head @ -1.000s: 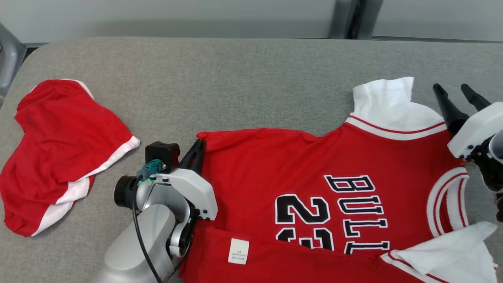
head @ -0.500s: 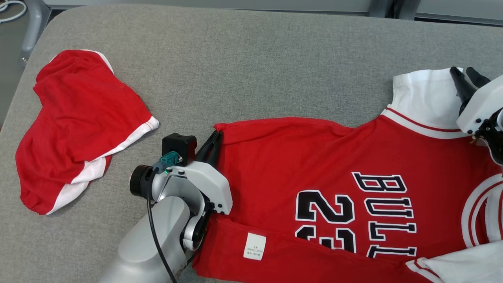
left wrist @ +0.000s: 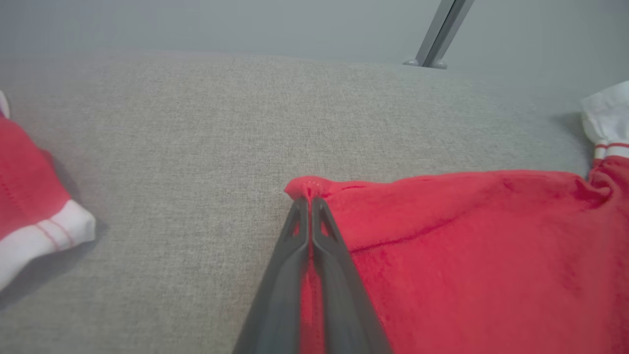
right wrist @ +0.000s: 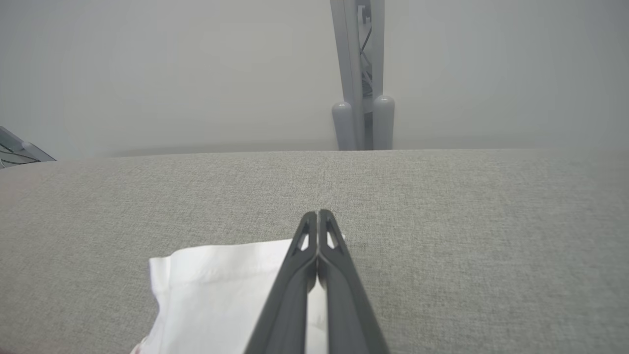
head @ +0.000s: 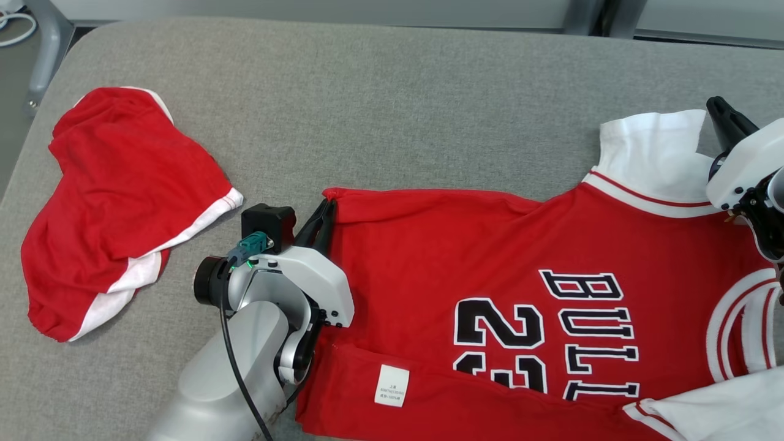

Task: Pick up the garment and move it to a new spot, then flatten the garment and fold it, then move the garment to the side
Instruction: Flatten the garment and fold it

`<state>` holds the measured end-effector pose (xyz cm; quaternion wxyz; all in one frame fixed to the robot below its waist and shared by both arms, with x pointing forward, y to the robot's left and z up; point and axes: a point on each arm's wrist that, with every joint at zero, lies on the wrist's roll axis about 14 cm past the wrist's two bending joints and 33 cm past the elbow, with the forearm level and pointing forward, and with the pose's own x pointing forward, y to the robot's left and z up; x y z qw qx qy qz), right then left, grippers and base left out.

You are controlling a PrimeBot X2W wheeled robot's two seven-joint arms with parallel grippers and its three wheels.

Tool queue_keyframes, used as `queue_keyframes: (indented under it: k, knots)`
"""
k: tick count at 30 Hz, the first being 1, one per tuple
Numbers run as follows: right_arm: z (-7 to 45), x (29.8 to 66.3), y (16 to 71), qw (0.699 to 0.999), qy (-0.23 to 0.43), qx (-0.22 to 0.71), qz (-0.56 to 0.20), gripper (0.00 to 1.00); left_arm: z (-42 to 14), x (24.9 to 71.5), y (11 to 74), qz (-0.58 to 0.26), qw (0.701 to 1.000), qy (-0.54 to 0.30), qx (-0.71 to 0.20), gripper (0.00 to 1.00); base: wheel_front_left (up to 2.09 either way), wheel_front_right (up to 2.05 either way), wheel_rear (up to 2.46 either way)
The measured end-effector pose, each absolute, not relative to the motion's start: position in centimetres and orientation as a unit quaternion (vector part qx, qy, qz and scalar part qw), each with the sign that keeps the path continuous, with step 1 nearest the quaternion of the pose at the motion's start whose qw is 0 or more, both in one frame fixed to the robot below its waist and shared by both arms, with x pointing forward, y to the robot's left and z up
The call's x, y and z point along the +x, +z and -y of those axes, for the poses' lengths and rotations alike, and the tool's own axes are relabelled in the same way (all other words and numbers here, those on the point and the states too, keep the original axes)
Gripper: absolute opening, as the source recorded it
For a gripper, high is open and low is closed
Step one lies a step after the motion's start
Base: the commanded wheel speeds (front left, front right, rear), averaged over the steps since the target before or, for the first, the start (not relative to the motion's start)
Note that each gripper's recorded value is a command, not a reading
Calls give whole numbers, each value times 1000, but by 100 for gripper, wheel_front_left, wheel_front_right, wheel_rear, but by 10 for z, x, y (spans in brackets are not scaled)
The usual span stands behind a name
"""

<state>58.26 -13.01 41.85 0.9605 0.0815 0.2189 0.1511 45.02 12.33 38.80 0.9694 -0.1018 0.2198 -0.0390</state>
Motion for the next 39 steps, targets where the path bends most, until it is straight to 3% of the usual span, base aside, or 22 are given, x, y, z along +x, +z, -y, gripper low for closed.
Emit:
queue_keyframes:
  k: [13,17,23,32,33,34,39]
  knots:
    - [152,559,477,977,155,87,-120,0,-114,445,403,-205,971,-45,-114,0,0,0,0]
    - [169,546,505,985,167,14,-52,0,-110,442,404,-203,971,-49,-116,0,0,0,0]
    - [185,522,525,989,150,8,-9,0,-111,438,404,-202,971,-47,-118,0,0,0,0]
    - [215,446,514,996,67,55,25,0,-106,432,406,-197,970,-43,-135,0,0,0,0]
    - [217,427,502,997,49,52,18,72,-107,430,405,-199,970,-42,-136,0,0,0,0]
    - [217,427,502,997,49,52,18,100,-107,430,405,-199,970,-42,-136,0,0,0,0]
    - [213,403,491,998,23,60,13,100,-106,429,405,-197,970,-42,-137,0,0,0,0]
